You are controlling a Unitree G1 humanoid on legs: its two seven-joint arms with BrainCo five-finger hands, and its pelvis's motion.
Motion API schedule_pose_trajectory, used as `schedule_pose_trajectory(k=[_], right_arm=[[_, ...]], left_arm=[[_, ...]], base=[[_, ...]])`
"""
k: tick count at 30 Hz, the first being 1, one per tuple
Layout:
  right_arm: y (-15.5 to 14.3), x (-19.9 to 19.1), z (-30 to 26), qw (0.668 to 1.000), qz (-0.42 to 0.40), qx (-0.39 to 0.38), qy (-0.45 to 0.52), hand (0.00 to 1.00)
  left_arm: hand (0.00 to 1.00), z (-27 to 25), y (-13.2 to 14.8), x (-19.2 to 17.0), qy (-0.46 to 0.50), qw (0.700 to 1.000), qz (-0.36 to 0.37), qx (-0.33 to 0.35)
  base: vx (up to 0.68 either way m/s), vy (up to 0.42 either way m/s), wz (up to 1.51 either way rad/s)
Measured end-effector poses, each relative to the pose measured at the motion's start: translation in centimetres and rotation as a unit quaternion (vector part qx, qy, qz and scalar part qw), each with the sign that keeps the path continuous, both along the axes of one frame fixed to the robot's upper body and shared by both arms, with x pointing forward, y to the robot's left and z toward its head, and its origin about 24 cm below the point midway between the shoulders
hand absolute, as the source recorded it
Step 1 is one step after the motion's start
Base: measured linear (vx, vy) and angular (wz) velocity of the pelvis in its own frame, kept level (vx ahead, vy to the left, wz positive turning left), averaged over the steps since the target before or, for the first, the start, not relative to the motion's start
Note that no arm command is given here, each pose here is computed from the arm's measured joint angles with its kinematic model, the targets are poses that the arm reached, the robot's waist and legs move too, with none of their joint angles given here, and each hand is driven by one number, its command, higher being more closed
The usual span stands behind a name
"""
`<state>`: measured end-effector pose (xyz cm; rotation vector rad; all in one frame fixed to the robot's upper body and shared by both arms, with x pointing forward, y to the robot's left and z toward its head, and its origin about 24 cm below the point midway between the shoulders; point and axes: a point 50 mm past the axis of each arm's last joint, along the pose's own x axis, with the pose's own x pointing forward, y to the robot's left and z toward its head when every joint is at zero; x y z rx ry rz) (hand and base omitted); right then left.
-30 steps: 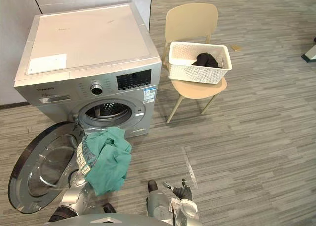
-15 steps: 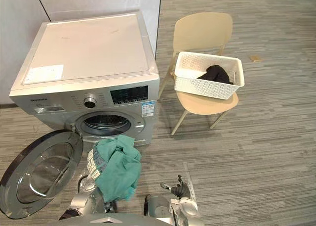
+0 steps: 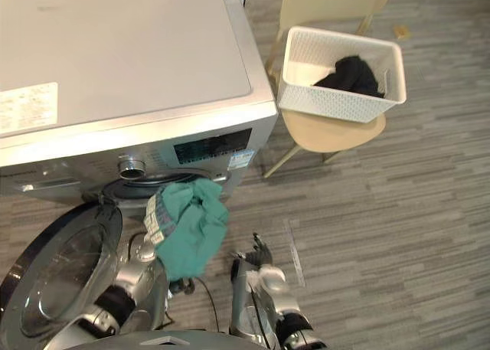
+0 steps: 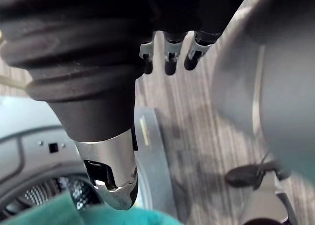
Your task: Pick up the laundry basket with both hands and put the clothes into the washing machine.
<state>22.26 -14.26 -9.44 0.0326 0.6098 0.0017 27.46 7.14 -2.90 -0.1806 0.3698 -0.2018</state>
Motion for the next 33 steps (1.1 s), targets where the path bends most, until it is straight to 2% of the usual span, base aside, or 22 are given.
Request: schedule_pose_trajectory(k=[2,7,13,15,19,23,25,29,33], right_arm=[[1.1,0.1,0.3,1.000,0.010,0.016,-0.010,0.00],[0.9,2.1,2.2,0.997,0.001,0.031,-0.065,0.00],[-0.1,3.4,4.4,0.991,-0.017,0.054,-0.124,0.00],[1.2,4.8,6.4,0.983,-0.012,0.087,-0.162,0.00],[2.9,6.7,9.4,0.962,-0.029,0.154,-0.223,0.00],[4.2,7.1,11.2,0.943,-0.041,0.215,-0.250,0.00],[4.6,6.8,12.7,0.924,-0.045,0.252,-0.283,0.00],[5.3,5.7,14.7,0.888,-0.034,0.324,-0.326,0.00],[5.1,5.2,15.8,0.857,-0.035,0.377,-0.350,0.00]], left_arm=[[1.00,0.6,0.2,1.0,-0.011,1.000,0.017,-0.001],[1.00,1.6,0.4,2.3,-0.023,0.998,0.059,-0.019],[1.00,3.3,0.9,2.9,-0.031,0.979,0.147,-0.135],[1.00,4.6,2.1,3.6,-0.054,0.963,0.190,-0.181],[1.00,7.1,3.1,5.2,-0.083,0.944,0.231,-0.221],[1.00,12.0,5.9,6.8,-0.166,0.905,0.289,-0.266],[1.00,16.0,8.7,8.5,-0.220,0.877,0.324,-0.279],[1.00,24.2,13.7,9.7,-0.338,0.832,0.339,-0.279],[1.00,30.7,13.4,9.7,-0.419,0.813,0.299,-0.273]], base=[[0.03,-0.214,0.38],[0.03,-0.348,0.63],[-0.04,-0.257,0.75],[-0.08,-0.079,0.09],[-0.09,-0.030,-0.08],[-0.09,-0.020,-0.26],[-0.12,0.001,-0.23],[-0.11,-0.003,-0.18],[-0.02,0.002,-0.01]])
